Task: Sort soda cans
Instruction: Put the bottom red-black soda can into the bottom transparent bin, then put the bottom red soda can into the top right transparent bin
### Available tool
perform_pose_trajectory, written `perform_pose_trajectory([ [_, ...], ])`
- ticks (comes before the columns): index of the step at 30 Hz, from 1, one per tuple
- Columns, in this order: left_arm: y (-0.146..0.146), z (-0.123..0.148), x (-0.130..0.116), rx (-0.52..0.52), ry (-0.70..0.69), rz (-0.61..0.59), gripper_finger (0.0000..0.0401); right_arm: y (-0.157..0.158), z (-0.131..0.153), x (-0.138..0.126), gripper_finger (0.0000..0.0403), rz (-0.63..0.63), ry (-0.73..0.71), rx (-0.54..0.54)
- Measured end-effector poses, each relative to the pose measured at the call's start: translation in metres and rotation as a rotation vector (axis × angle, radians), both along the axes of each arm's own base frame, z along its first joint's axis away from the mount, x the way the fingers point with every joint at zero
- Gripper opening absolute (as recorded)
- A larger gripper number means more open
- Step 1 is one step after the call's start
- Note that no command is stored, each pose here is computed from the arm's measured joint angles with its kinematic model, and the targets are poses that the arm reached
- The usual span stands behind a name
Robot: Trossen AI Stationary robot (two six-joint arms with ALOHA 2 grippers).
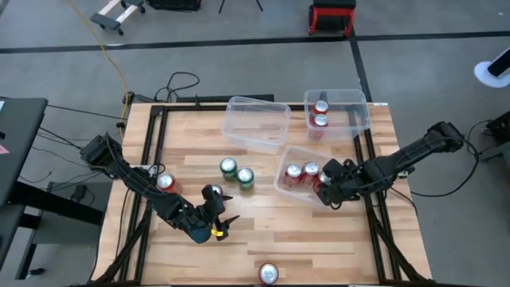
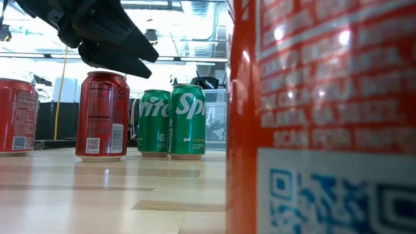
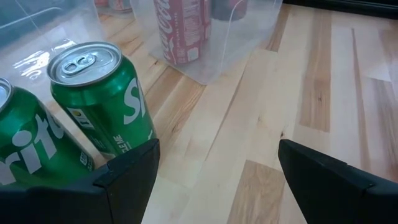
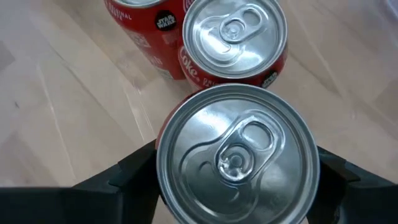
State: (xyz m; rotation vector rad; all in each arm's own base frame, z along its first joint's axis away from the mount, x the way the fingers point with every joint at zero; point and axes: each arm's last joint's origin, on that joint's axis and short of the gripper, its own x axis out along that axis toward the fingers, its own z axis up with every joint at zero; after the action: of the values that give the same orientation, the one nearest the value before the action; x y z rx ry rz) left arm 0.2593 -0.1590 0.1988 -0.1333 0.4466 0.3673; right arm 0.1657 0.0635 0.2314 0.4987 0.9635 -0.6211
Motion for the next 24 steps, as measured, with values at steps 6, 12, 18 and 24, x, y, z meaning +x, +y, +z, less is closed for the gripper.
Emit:
perform_pose_trajectory([
  [6,0.000,0.000,0.000,-0.001,0.001,-0.001,0.0322,0.000,0.000,0.000,0.0369,0.001,0.001,0.004],
  [12,0.000,0.000,0.000,-0.002,0.001,-0.002,0.0322,0.003,0.001,-0.001,0.0370,0.020,0.007,0.012],
  [18,0.000,0.000,0.000,-0.003,0.000,-0.001,0.0322,0.005,0.011,0.001,0.0358,0.028,-0.012,0.041],
  [24,0.000,0.000,0.000,-0.005,0.000,-0.001,0.0322,0.006,0.032,0.004,0.0351,0.038,-0.047,0.035],
])
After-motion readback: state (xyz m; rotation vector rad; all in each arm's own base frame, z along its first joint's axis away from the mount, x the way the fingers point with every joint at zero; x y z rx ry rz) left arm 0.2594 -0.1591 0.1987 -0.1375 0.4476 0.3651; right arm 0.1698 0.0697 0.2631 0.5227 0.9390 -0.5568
